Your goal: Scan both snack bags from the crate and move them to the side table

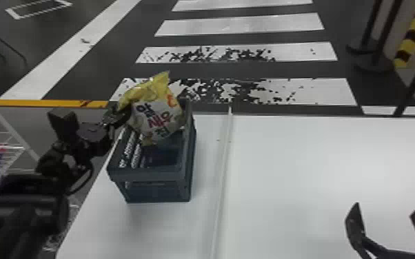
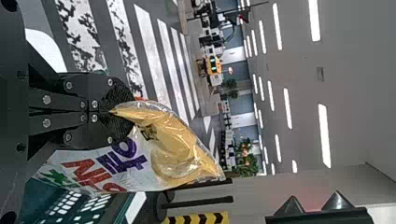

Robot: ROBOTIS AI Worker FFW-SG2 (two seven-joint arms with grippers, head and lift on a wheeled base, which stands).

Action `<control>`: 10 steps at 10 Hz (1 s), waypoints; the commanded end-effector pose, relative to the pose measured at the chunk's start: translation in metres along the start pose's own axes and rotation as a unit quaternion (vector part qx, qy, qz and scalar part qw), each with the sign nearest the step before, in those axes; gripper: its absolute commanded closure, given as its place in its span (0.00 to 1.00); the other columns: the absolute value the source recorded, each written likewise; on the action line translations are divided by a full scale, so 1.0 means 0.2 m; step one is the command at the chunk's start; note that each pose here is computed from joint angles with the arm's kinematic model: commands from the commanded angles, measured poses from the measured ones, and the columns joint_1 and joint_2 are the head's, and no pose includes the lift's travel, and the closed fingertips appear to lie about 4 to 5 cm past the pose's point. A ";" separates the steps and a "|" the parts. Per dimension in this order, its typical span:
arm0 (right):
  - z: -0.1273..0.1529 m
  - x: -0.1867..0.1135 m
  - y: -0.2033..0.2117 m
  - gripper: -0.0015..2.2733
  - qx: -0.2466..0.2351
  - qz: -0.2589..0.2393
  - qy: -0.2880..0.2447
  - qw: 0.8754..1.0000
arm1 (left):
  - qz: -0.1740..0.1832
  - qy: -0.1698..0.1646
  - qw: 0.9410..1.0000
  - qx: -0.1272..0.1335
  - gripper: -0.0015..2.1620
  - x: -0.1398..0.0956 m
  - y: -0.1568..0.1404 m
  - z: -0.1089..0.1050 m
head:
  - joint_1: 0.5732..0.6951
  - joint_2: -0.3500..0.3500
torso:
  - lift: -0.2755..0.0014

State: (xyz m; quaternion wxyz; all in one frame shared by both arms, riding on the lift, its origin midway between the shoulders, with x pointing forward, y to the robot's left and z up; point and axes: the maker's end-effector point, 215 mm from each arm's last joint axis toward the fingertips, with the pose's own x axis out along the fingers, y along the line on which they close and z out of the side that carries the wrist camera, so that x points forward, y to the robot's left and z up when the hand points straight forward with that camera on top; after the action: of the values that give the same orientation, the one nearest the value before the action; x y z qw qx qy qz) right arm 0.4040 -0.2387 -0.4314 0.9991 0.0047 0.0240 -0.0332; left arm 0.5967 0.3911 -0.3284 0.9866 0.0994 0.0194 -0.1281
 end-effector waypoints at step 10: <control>-0.05 0.00 0.08 0.03 -0.018 0.017 0.028 0.999 | 0.066 -0.119 0.987 -0.088 0.99 -0.33 0.21 0.31 | 1.00 0.83 | 0.64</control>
State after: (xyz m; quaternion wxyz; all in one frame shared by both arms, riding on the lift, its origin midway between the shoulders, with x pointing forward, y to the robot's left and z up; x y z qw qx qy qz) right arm 0.4052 -0.2238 -0.4423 0.9984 -0.0110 0.0526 -0.0157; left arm 0.5455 0.4332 -0.2645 0.9938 0.0020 -0.0840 -0.0727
